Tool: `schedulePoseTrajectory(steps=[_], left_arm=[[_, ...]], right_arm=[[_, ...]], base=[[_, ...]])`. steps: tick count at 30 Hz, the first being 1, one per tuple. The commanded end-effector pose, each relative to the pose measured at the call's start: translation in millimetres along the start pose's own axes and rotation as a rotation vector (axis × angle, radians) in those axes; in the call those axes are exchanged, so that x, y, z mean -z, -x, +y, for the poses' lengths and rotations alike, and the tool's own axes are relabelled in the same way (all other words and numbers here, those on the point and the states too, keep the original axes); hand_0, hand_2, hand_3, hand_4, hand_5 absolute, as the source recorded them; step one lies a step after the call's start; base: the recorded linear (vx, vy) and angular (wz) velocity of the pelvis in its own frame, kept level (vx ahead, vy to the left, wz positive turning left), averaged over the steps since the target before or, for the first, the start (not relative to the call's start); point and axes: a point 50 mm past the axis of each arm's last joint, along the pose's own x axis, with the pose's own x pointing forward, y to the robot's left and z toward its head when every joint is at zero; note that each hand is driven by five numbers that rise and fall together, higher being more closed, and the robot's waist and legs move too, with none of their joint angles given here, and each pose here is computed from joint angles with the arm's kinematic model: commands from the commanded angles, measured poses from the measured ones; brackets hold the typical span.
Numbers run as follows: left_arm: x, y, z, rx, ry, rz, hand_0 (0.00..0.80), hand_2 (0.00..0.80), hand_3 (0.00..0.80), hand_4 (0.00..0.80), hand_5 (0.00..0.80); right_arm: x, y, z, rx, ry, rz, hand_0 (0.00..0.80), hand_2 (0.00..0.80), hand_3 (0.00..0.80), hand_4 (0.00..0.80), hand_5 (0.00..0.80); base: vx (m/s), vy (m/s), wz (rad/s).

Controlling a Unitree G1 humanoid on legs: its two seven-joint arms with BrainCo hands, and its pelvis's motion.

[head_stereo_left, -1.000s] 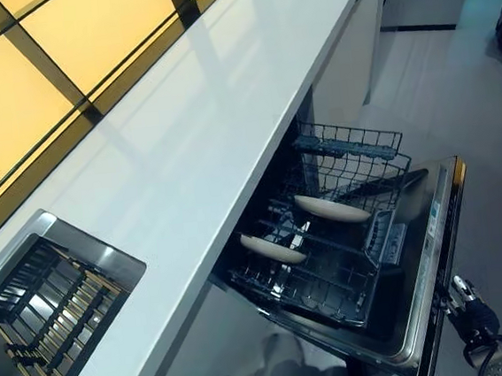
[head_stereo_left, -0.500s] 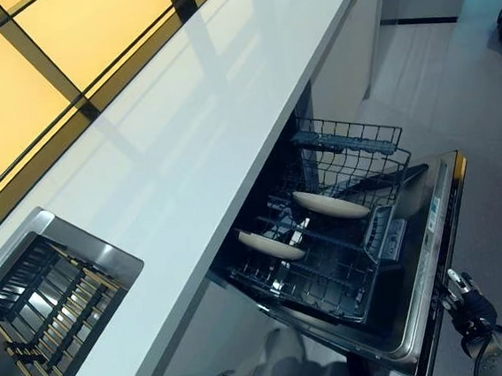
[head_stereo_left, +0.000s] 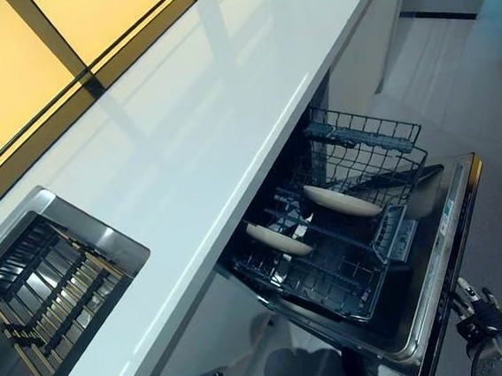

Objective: Take plates into dishwasher

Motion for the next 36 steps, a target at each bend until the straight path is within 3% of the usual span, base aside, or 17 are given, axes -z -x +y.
schedulePoseTrajectory(steps=[1,22,28,36], left_arm=[[-3.9,-1.8,28.2,-0.065,-0.043,0.001,0.000,0.000,0.000,0.000,0.000],[-4.0,-2.2,28.8,-0.066,-0.042,0.006,0.000,0.000,0.000,0.000,0.000],[-8.1,-2.7,30.3,-0.065,-0.053,0.002,0.000,0.000,0.000,0.000,0.000],[-11.9,-1.3,47.8,-0.080,-0.083,0.000,0.000,0.000,0.000,0.000,0.000]], right_arm=[[-6.7,-3.2,7.6,0.050,-0.024,-0.082,0.000,0.000,0.000,0.000,0.000],[-8.8,1.8,-19.2,0.306,0.030,-0.117,0.000,0.000,0.000,0.000,0.000],[6.5,1.4,-13.4,0.171,0.124,-0.011,0.000,0.000,0.000,0.000,0.000],[35.5,4.6,23.7,-0.296,0.352,0.216,0.000,0.000,0.000,0.000,0.000]], base=[[-0.020,0.001,0.08],[-0.001,0.000,0.00],[-0.001,-0.006,0.00],[-0.006,-0.028,0.00]])
